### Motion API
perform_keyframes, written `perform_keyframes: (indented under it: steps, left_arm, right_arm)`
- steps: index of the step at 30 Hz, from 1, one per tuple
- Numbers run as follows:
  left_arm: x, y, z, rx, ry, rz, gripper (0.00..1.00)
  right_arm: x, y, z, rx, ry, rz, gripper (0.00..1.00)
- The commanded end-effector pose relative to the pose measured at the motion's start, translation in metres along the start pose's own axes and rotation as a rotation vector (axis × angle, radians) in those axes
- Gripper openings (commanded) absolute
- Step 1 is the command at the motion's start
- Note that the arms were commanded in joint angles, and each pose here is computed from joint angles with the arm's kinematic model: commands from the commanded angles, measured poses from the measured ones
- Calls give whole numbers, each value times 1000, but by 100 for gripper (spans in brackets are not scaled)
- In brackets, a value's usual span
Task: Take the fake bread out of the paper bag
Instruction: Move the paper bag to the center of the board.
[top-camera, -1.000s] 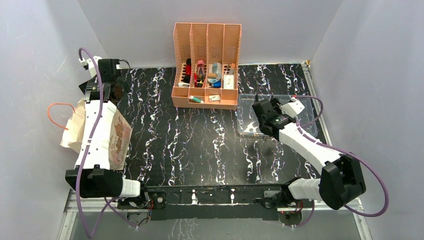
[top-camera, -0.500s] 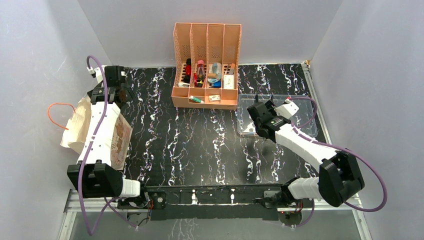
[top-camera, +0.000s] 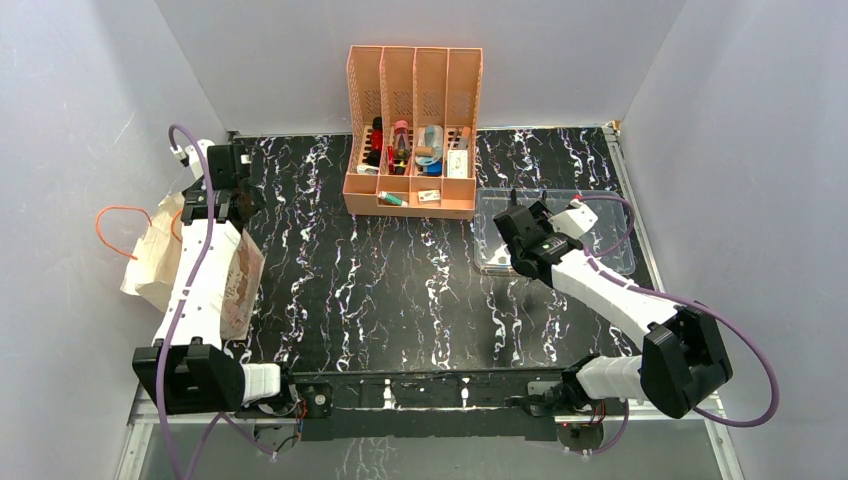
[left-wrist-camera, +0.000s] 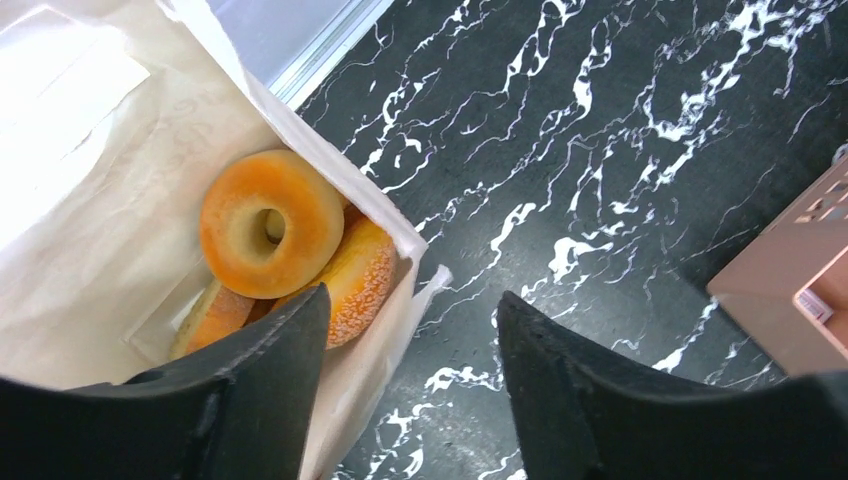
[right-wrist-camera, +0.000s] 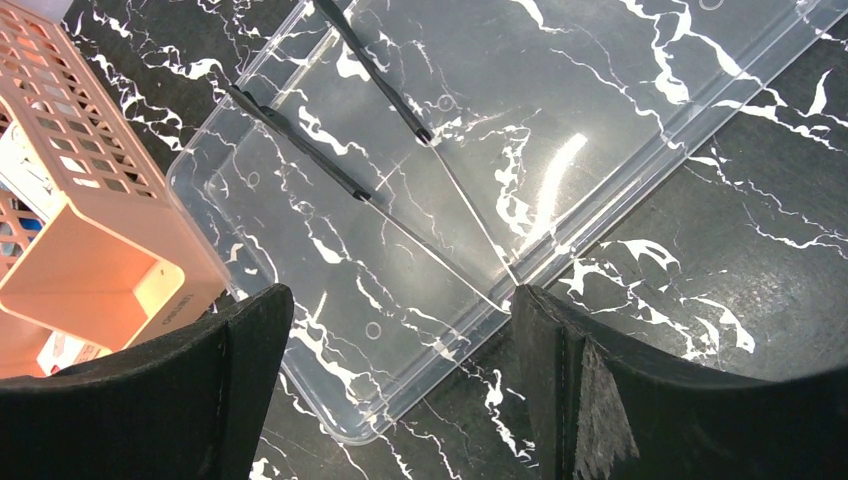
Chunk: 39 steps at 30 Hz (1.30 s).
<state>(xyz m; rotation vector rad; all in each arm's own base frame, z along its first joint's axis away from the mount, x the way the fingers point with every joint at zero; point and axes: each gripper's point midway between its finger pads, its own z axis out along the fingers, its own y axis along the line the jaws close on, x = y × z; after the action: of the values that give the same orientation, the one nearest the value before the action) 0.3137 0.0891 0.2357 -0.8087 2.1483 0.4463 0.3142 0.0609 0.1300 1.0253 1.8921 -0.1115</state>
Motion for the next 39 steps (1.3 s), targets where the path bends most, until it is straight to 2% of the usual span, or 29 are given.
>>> perform_keyframes:
  steps: [1, 5, 8, 10, 13, 24, 39]
  left_arm:
    - [-1, 4, -5, 10, -25, -25, 54]
    - [2, 5, -2, 11, -26, -12, 43]
    - [8, 4, 1, 8, -12, -1, 32]
    - [10, 3, 2, 17, -9, -2, 22]
    - [9, -4, 3, 47, -10, -5, 0]
    - [-6, -53, 5, 228, 17, -57, 0]
    - [-9, -120, -16, 403, 19, 46, 0]
  right_arm:
    - [-10, 5, -7, -19, -29, 29, 79]
    - [-7, 5, -8, -19, -26, 25, 79]
    - [-5, 5, -9, -20, -21, 24, 79]
    - [-4, 6, -9, -22, -22, 23, 79]
    - [-6, 8, -11, -22, -25, 25, 79]
    - [-9, 7, -11, -4, -50, 8, 79]
    - [-17, 12, -8, -90, -123, -150, 82]
